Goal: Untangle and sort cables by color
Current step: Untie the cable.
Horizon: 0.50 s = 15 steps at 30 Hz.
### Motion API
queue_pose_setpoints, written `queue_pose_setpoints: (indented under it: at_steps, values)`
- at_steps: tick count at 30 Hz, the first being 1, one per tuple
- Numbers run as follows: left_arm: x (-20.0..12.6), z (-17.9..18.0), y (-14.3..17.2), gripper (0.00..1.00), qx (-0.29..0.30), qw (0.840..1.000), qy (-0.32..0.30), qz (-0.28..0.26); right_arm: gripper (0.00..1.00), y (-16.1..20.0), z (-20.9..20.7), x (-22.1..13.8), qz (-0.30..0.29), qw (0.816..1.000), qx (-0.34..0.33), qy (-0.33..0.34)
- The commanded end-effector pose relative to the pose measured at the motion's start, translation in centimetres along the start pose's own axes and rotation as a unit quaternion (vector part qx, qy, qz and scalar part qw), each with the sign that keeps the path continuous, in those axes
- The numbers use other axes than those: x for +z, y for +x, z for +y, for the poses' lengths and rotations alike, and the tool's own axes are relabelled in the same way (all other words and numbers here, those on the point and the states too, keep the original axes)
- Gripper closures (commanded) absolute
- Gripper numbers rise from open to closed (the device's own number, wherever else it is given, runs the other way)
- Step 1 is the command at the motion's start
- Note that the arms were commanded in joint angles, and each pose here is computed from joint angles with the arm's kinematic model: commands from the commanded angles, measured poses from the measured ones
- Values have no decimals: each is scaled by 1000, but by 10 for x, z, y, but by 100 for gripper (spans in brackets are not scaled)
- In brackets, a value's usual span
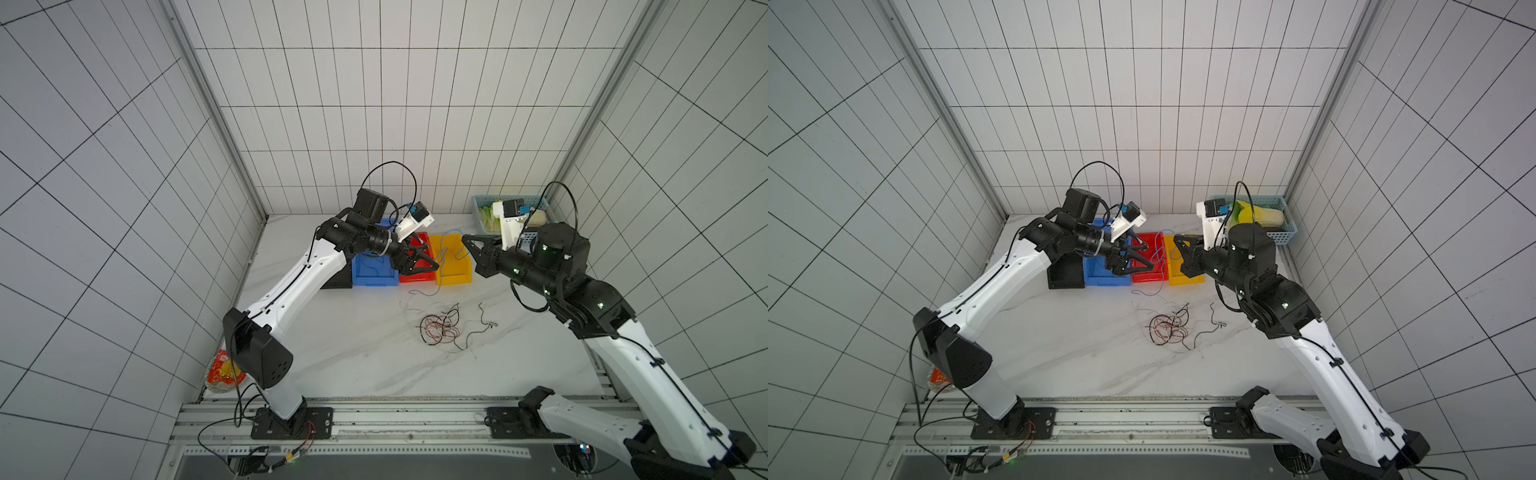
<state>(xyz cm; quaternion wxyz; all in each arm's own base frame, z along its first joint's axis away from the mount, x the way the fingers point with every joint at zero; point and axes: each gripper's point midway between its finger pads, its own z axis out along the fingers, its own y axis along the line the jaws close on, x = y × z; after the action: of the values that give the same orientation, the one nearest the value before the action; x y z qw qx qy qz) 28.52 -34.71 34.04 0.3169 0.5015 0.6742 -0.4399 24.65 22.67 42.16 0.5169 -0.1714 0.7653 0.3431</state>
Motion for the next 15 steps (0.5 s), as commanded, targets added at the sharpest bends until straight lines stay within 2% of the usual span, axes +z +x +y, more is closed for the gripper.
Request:
queue_pose_setpoints:
  at_steps: [1, 4, 5, 6, 8, 10, 11, 12, 15]
  values:
    - [5, -7, -8, 20, 7, 1000, 11, -9, 100, -1, 9, 3, -5, 1000, 5, -19]
    - [6, -8, -8, 21, 5, 1000, 15, -10, 100, 0, 11, 5, -2, 1000, 4, -21]
    - [7, -9, -8, 26, 7, 1000, 18, -11, 100, 1, 11, 5, -2, 1000, 4, -23]
    - [7, -10, -8, 33, 7, 1000, 21, -11, 100, 1, 12, 5, -1, 1000, 4, -23]
    - [7, -8, -8, 60, 9, 1000, 20, -11, 100, 2, 12, 5, -1, 1000, 3, -24]
    - [5, -6, -9, 80, 10, 1000, 15, -12, 100, 2, 12, 4, 0, 1000, 2, -22]
    - [3, -5, -11, 90, 5, 1000, 11, -16, 100, 3, 11, 4, 1, 1000, 2, -20]
    - [2, -2, -13, 95, -1, 1000, 9, -21, 100, 4, 12, 4, 2, 1000, 2, -21]
    - [-1, 1, -19, 93, -13, 999, 10, -33, 100, 5, 13, 6, 4, 1000, 5, -25]
